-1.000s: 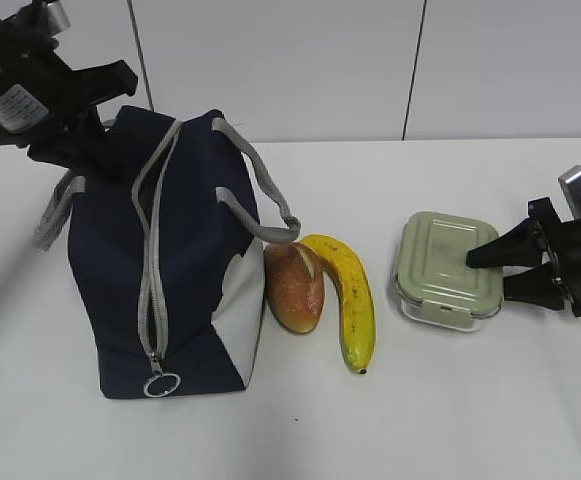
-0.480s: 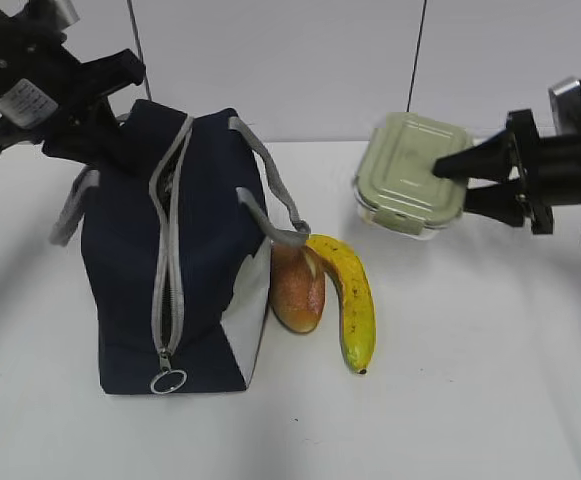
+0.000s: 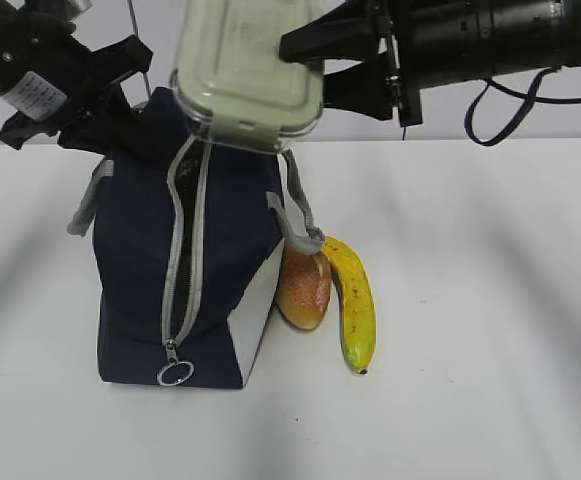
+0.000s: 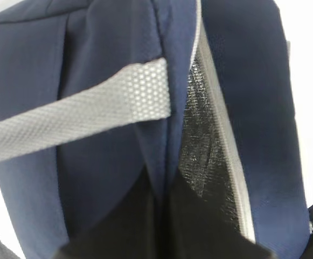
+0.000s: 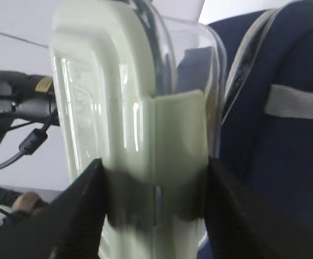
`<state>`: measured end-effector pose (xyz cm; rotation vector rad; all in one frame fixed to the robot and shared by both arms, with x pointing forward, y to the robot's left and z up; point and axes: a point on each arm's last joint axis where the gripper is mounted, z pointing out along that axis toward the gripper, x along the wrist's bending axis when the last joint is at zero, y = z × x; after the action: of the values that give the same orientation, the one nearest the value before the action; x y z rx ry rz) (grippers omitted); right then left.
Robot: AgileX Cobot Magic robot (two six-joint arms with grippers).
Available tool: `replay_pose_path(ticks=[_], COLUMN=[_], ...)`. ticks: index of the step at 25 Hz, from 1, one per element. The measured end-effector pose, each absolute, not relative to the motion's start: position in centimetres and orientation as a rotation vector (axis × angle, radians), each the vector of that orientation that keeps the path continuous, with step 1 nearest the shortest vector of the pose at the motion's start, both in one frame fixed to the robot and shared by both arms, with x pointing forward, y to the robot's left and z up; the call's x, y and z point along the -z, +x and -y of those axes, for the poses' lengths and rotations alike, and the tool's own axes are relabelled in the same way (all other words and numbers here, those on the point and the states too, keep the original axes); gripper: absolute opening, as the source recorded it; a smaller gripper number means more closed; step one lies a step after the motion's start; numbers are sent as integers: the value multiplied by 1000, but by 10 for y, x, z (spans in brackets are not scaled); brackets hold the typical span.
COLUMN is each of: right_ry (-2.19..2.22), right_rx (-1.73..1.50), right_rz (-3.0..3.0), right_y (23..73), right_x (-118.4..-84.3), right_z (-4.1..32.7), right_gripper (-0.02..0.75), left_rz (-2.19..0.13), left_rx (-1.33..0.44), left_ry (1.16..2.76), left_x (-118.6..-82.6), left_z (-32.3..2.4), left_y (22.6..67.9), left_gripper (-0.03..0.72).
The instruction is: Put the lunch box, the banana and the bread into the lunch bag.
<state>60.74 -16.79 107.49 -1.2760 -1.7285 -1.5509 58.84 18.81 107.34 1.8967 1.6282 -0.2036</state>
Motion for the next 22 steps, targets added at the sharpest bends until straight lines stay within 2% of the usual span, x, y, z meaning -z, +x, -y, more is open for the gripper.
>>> replay_pose_path(ticks=[5, 13, 22], right_ry=[-1293, -1474, -1565], right_rx=[1386, 1168, 1124], right_rz=[1823, 1851, 1851], right_y=[606, 618, 618], right_x=[-1055, -1010, -1005], right_z=[143, 146, 142], right_gripper=[377, 377, 377], left_rz=[-1627, -1624, -1624], left_rx=[204, 206, 210], left_ry=[1895, 1889, 1885], left_x=[-1074, -1074, -1074], left_z=[-188, -188, -187], left_y=[589, 589, 589], left_gripper=[-3, -3, -3])
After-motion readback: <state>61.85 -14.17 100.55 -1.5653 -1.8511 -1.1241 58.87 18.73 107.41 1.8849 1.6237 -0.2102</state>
